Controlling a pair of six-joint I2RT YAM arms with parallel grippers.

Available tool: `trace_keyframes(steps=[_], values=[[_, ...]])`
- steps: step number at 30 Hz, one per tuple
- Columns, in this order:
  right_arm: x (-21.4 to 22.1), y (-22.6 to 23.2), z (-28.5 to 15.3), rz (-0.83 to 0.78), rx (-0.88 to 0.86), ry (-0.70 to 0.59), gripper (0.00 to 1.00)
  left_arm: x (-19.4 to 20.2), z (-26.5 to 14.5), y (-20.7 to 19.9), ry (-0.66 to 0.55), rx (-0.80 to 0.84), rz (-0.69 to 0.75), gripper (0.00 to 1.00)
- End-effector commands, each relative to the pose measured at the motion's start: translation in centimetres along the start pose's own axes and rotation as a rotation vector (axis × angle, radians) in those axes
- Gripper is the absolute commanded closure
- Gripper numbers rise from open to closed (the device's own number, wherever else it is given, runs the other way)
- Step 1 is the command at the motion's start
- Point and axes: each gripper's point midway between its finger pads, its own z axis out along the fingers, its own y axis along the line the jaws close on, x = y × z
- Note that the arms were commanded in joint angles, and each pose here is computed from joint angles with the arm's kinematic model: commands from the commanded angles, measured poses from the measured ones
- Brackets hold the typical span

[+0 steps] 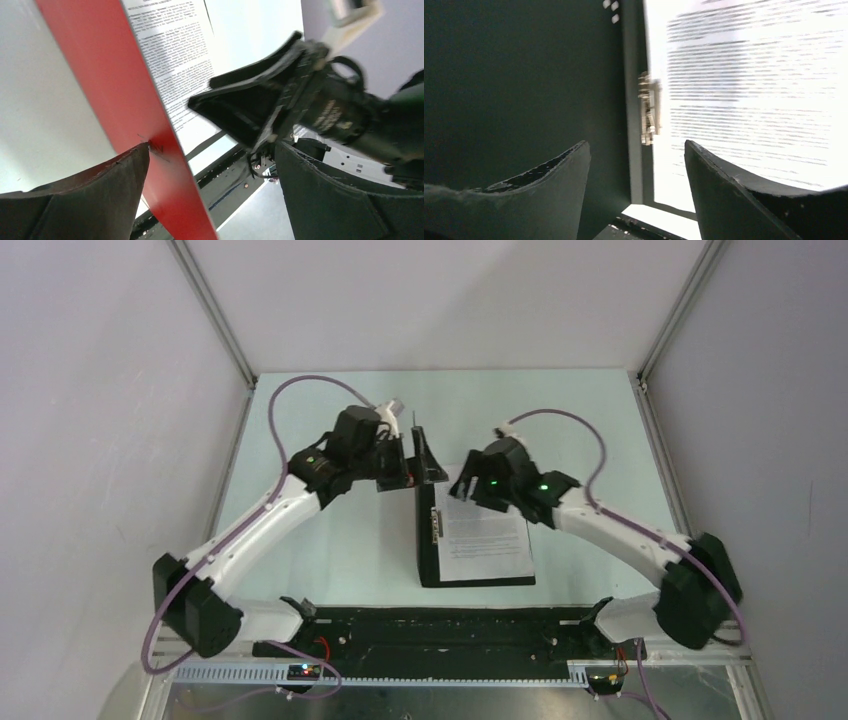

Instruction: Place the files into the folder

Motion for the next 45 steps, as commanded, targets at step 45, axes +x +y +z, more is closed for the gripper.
trace_keyframes(steps=[45], values=[[-6.5, -10.2, -13.2, 0.098, 0.113, -0.339, 0.01, -5.1, 2.9, 0.1, -0.227, -0.16, 0.147, 0.0]])
